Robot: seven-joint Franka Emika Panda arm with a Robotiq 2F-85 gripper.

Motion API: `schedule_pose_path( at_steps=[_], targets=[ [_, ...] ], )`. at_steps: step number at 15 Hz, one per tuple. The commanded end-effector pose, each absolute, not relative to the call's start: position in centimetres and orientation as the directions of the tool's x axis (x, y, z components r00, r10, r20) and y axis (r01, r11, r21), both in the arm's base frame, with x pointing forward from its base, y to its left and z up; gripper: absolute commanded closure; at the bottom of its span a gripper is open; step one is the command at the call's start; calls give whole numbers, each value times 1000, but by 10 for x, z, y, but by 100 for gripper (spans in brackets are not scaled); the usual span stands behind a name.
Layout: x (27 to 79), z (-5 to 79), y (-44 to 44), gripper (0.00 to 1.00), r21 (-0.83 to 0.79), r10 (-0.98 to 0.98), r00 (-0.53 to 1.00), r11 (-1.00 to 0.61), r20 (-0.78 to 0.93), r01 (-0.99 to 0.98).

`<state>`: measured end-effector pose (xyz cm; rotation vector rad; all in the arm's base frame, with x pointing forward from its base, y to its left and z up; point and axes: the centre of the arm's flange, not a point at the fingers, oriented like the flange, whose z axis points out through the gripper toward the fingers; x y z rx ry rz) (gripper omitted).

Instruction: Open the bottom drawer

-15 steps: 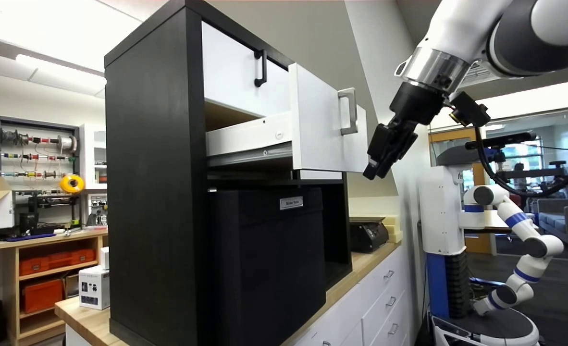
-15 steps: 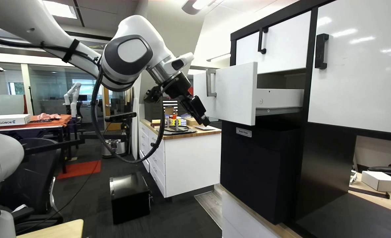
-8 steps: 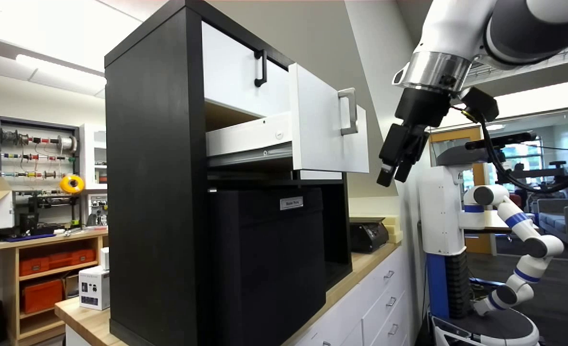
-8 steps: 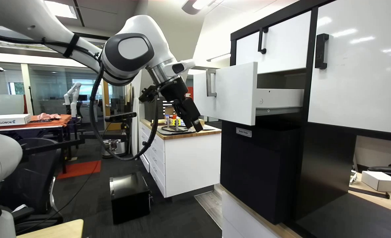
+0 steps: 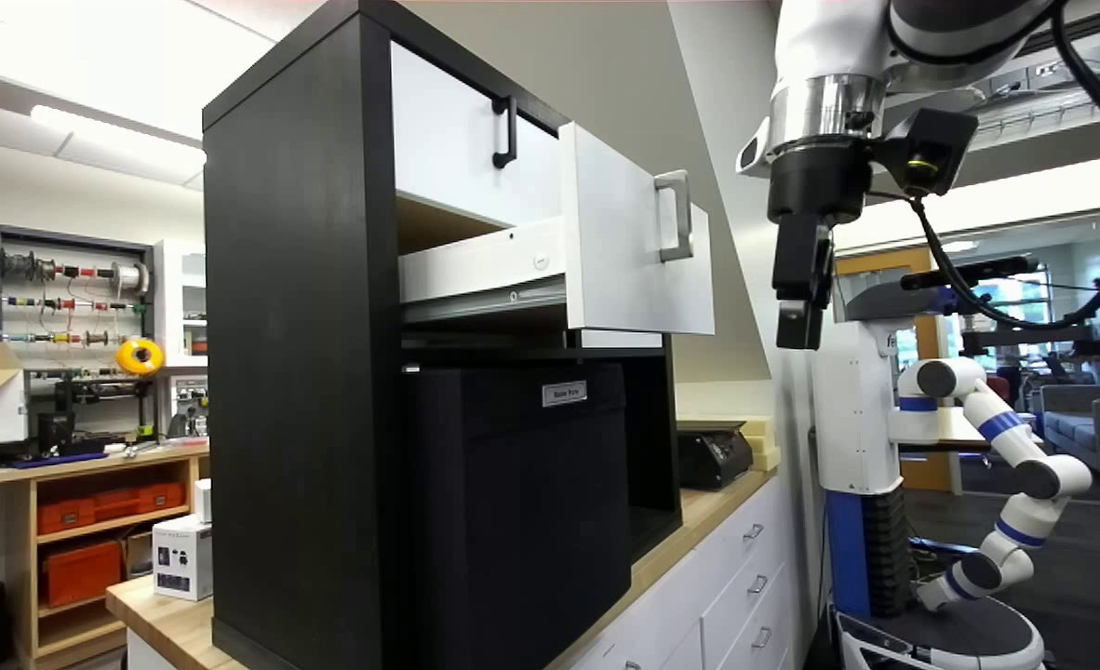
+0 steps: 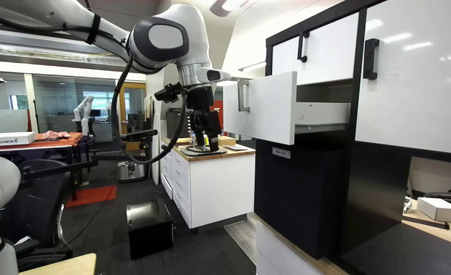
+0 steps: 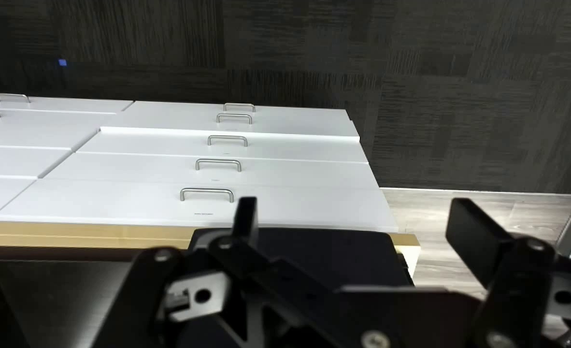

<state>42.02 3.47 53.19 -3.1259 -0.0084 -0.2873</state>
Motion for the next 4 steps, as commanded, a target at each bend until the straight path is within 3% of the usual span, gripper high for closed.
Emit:
schedule_pose_path(
  at_steps=[1,4],
  targets=[
    [433,542,30,0,-18,14,994,-1000,107,16],
    [428,534,33,0,-4,9,991,-1000,134,9]
  ],
)
